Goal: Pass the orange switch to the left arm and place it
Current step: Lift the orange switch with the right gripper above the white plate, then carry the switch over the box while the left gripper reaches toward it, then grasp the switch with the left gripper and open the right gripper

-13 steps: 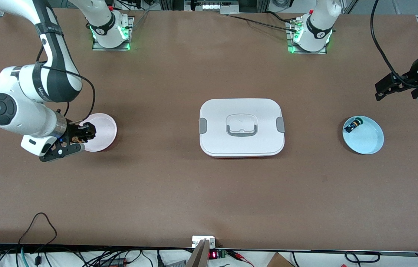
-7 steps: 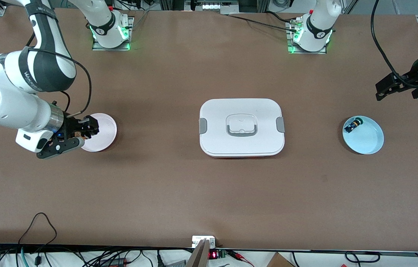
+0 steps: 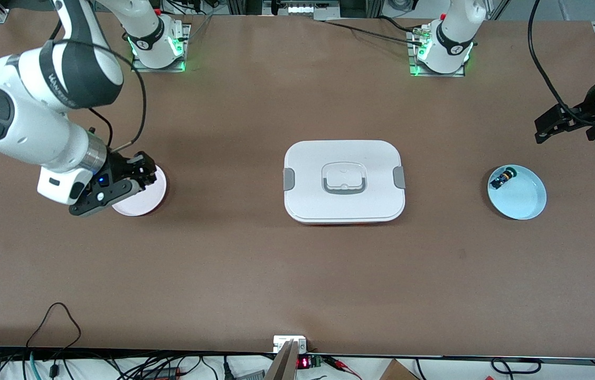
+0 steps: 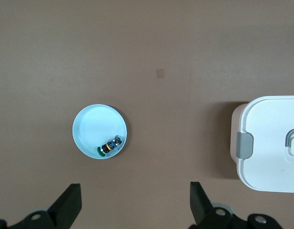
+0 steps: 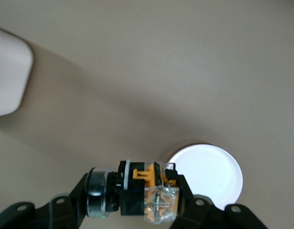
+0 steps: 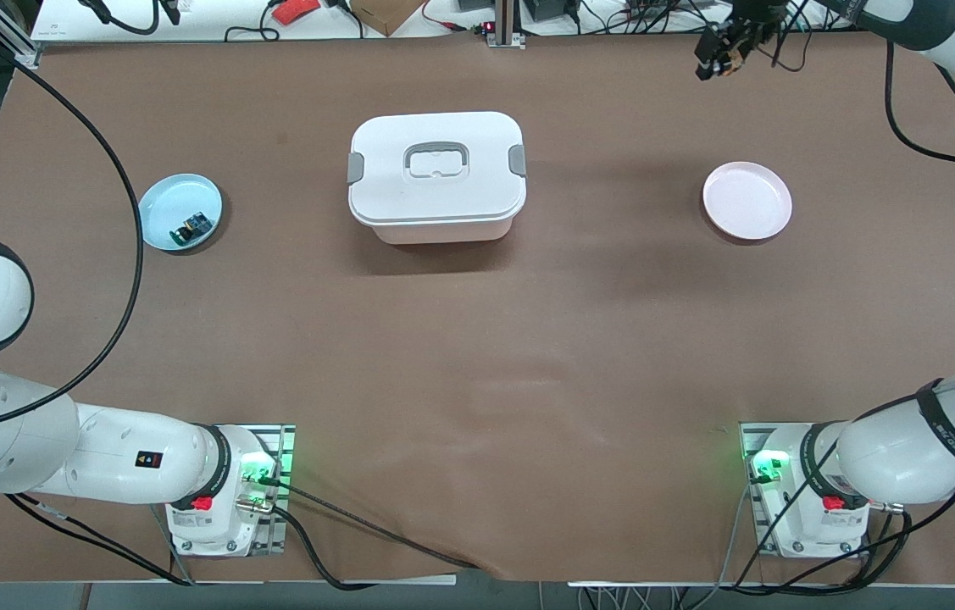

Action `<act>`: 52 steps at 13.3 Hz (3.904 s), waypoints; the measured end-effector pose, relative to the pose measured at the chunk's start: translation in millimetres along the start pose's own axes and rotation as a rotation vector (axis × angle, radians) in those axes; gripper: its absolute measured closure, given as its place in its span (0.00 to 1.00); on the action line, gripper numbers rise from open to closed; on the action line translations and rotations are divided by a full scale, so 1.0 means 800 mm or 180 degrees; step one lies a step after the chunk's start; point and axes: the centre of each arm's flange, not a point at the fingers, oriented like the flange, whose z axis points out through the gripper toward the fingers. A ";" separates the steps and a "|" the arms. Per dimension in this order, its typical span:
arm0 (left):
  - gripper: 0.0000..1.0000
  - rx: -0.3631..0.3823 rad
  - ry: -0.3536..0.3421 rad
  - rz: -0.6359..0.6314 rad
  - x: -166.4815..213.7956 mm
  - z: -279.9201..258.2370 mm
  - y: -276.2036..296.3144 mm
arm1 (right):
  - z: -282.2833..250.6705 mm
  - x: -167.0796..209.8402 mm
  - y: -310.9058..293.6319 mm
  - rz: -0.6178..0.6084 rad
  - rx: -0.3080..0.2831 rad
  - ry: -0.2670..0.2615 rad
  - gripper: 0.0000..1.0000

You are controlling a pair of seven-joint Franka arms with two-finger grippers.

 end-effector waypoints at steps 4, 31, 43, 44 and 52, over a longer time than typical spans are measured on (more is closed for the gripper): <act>0.00 -0.0011 0.0145 -0.0006 -0.001 -0.031 -0.001 | -0.036 0.003 -0.069 -0.0305 0.0225 0.0198 0.27; 0.00 -0.4079 -0.1891 -0.0722 0.018 0.157 0.283 | 0.041 0.038 -0.166 -0.2681 0.3070 0.2913 0.27; 0.07 -0.4339 -0.1655 -0.1457 -0.023 0.145 0.437 | 0.092 0.057 -0.216 -0.2558 0.3363 0.3399 0.27; 0.19 -0.4329 -0.1656 -0.1473 -0.021 0.149 0.436 | 0.091 0.058 -0.215 -0.2531 0.3365 0.3426 0.27; 0.56 -0.4312 -0.1623 -0.1471 -0.014 0.160 0.436 | 0.089 0.060 -0.225 -0.2394 0.3469 0.3481 0.27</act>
